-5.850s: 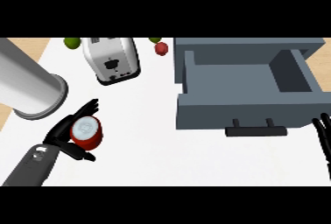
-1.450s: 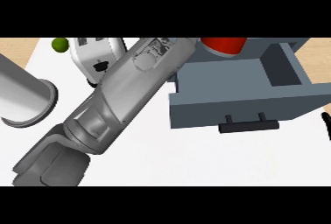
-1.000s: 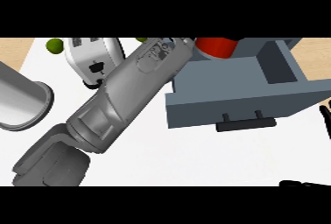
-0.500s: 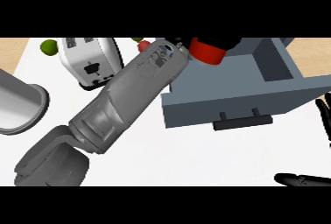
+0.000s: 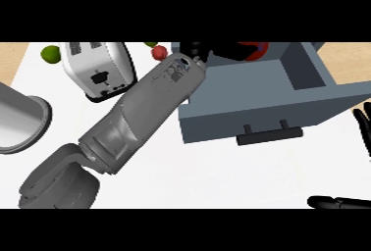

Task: Pick up the can, place it into the drawer and close the drawer

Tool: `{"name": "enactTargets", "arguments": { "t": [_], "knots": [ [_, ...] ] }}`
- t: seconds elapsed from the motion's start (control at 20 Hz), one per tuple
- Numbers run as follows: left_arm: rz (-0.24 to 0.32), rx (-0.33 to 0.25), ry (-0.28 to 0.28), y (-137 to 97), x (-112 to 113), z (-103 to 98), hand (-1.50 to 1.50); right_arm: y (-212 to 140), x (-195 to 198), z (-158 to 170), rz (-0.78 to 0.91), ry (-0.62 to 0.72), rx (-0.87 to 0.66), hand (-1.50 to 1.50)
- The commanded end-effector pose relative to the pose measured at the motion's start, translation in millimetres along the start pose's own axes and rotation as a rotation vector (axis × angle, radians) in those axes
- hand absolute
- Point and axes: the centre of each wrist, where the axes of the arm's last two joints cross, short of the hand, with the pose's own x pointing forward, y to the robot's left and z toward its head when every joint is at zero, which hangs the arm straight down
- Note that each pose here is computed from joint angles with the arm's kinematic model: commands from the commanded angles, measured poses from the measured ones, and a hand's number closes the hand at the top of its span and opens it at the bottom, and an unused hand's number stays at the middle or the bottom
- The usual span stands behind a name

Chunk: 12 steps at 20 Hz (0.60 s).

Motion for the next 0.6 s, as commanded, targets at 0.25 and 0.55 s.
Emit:
{"name": "enactTargets", "arguments": {
  "t": [0.25,0.55],
  "knots": [
    [0.024,0.047,0.007,1,-5,0,-1.5,4,2,3,0.003,-0.019,-0.017,-1.5],
    [0.073,0.051,0.013,-2,5,1,-1.5,-5,19,-1,0.229,-0.132,0.015,-1.5]
  ]
}}
